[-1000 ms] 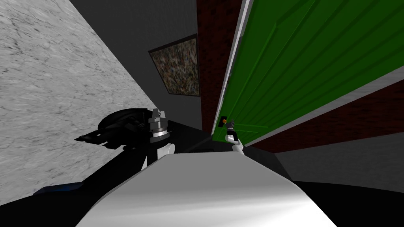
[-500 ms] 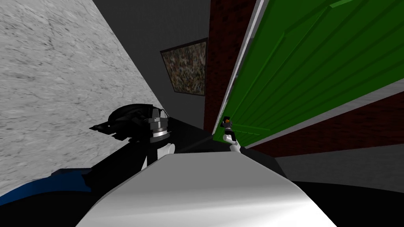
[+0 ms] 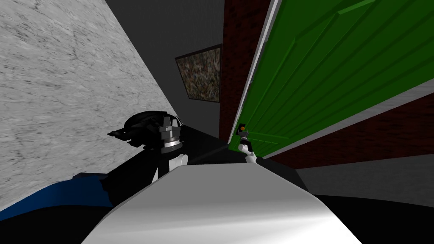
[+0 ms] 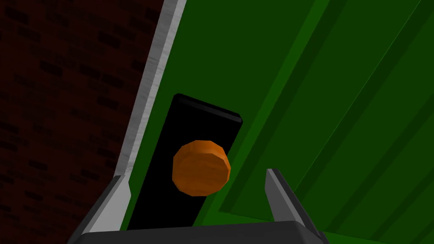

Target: Pull the door open

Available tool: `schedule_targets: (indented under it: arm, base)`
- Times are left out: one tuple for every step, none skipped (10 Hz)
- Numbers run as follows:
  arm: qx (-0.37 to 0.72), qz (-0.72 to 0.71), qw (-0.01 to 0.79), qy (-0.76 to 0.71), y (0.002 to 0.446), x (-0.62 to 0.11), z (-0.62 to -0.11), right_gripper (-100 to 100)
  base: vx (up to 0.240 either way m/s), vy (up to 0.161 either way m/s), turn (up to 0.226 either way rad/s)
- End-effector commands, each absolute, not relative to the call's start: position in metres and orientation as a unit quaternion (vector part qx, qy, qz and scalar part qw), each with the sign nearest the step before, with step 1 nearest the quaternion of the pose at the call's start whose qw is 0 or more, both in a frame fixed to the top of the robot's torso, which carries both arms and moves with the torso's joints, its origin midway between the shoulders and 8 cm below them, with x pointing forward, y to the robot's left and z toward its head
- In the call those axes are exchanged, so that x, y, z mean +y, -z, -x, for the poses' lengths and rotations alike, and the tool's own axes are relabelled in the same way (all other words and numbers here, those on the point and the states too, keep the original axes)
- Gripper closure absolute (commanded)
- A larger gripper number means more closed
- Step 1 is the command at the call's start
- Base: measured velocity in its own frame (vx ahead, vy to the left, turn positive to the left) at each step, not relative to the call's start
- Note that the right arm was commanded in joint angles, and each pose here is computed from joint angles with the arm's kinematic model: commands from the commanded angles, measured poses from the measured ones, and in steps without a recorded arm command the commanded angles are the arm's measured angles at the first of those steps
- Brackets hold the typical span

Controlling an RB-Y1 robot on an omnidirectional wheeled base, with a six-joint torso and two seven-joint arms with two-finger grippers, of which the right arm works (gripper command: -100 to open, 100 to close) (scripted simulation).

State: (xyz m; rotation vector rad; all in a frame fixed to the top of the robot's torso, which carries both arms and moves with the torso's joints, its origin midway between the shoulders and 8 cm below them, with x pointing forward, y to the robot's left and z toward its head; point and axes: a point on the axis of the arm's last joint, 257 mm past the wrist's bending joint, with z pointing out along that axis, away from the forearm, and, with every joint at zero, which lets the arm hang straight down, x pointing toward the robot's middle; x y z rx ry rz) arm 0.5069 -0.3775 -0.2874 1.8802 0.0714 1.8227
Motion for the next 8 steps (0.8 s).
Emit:
schedule_targets:
  arm:
    - [0.010,-0.695,0.242,-0.677,0.288,-0.376,-0.507,-100]
    - [-0.012,-0.697,0.223,-0.682,0.290,-0.373,-0.507,-100]
    - [-0.031,-0.698,0.205,-0.686,0.291,-0.370,-0.507,-100]
    - [-0.050,-0.699,0.187,-0.689,0.292,-0.368,-0.507,-100]
    - [-0.067,-0.699,0.171,-0.691,0.293,-0.366,-0.507,-100]
    - [-0.082,-0.699,0.158,-0.693,0.294,-0.364,-0.507,-100]
    - [-0.095,-0.698,0.145,-0.695,0.295,-0.362,-0.507,-100]
    - [-0.105,-0.698,0.135,-0.696,0.295,-0.360,-0.507,-100]
  base:
    - [-0.055,-0.022,0.022]
    - [-0.043,-0.011,0.029]
    - [-0.071,-0.019,0.042]
    - [-0.075,-0.017,0.047]
    - [-0.074,-0.020,0.041]
    - [-0.066,-0.028,0.036]
    - [-0.070,-0.027,0.031]
    - [-0.057,-0.025,0.027]
